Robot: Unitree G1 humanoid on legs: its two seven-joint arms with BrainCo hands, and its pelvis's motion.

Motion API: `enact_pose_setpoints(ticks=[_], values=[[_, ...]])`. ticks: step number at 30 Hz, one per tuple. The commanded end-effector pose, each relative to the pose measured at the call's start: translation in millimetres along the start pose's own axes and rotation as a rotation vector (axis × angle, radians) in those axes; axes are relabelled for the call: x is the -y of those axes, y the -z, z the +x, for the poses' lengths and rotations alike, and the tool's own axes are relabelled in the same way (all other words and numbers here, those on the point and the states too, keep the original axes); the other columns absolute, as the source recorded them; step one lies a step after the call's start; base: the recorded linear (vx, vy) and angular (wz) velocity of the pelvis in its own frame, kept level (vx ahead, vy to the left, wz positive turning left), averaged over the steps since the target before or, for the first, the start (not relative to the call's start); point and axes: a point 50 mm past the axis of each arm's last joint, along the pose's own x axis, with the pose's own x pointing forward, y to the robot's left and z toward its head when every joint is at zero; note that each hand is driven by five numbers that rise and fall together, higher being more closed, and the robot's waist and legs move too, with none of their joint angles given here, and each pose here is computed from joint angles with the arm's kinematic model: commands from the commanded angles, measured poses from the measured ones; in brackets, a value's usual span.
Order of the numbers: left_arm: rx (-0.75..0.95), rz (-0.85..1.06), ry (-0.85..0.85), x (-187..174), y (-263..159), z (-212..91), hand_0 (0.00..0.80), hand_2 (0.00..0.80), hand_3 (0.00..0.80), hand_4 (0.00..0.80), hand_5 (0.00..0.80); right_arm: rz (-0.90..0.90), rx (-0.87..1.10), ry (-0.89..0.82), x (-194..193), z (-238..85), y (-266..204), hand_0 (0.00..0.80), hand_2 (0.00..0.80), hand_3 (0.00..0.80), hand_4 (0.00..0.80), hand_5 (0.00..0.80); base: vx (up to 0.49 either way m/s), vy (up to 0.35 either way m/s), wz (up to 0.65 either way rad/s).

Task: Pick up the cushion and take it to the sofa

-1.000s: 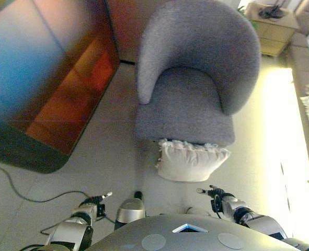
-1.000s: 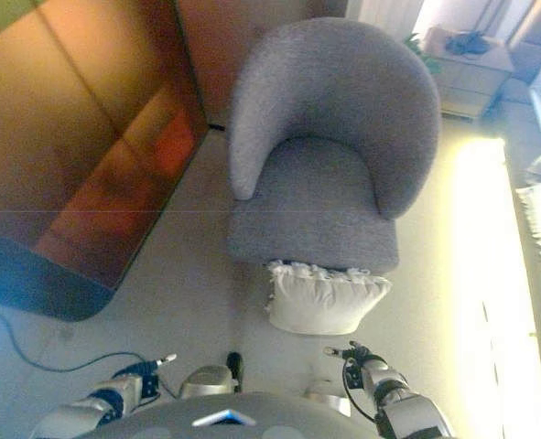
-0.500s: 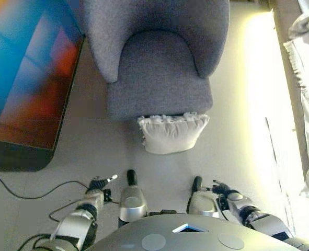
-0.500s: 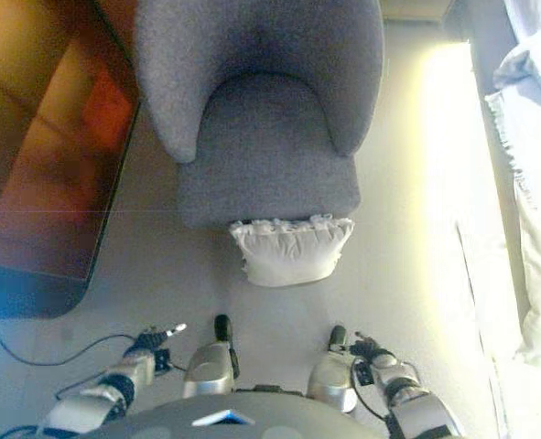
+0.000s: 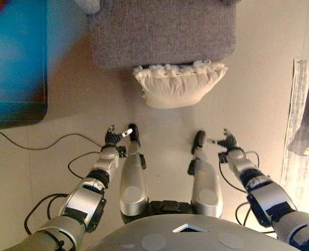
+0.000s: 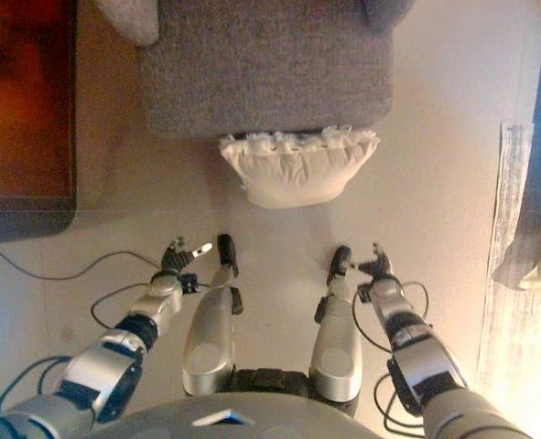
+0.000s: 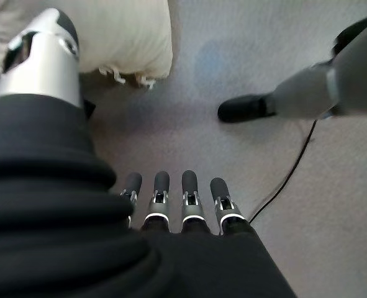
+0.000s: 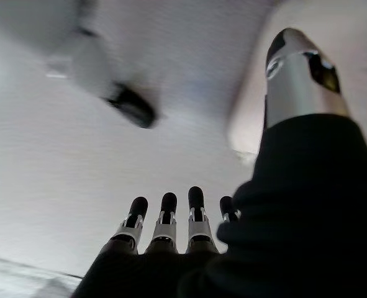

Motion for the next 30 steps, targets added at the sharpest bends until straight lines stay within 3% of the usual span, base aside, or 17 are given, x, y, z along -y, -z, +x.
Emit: enact_pose_setpoints(ticks=[1, 10, 22, 30], values=[[0.139, -0.073, -0.065, -1, -45, 7, 0.000, 0.000, 0.000, 0.000, 0.000, 0.029, 0.212, 0.124, 18, 6, -51, 0.000, 0.000, 0.000, 0.000, 0.000, -0.006, 0.079, 0.03], [0.458, -0.111, -0.180, -18, -131, 6, 0.000, 0.000, 0.000, 0.000, 0.000, 0.147, 0.412, 0.356, 65, 4, -109, 0.000, 0.000, 0.000, 0.000, 0.000, 0.015, 0.011, 0.11], [0.660, -0.048, -0.288, -45, -197, -1, 0.000, 0.000, 0.000, 0.000, 0.000, 0.224, 0.457, 0.633, 123, 1, -147, 0.000, 0.000, 0.000, 0.000, 0.000, 0.039, -0.010, 0.03], [0.776, 0.044, -0.285, -52, -239, -10, 0.000, 0.000, 0.000, 0.000, 0.000, 0.302, 0.559, 0.645, 148, -6, -187, 0.000, 0.000, 0.000, 0.000, 0.000, 0.000, 0.000, -0.01]])
